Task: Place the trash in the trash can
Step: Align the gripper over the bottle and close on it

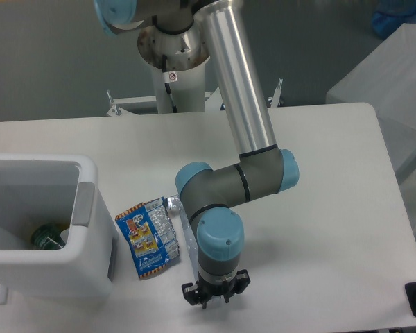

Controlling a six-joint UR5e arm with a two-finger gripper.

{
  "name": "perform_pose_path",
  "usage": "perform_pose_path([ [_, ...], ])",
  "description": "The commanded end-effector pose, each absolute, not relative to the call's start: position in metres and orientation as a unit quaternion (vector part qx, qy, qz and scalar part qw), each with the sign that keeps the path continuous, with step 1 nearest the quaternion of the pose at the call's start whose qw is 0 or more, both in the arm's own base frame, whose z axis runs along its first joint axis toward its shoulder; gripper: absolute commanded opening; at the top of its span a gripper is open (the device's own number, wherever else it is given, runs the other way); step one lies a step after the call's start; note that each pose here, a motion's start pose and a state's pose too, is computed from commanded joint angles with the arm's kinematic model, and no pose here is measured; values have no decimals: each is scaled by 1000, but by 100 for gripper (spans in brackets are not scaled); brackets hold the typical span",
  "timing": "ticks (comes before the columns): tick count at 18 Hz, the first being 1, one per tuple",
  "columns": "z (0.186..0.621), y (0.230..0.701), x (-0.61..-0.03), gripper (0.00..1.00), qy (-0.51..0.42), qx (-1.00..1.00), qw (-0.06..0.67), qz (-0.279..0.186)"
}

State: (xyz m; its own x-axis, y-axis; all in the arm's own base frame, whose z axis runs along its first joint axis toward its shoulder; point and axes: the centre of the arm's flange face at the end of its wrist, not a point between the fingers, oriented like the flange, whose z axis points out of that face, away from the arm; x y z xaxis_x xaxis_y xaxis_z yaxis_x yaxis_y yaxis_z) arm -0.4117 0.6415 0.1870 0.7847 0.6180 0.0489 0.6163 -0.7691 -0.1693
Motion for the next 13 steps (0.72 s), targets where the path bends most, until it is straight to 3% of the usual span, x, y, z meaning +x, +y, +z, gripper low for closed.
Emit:
perform_pose_path([
  [7, 190, 642, -412, 51, -328, -940, 90, 6],
  [13, 190, 642, -411, 44, -330, -940, 90, 6],
])
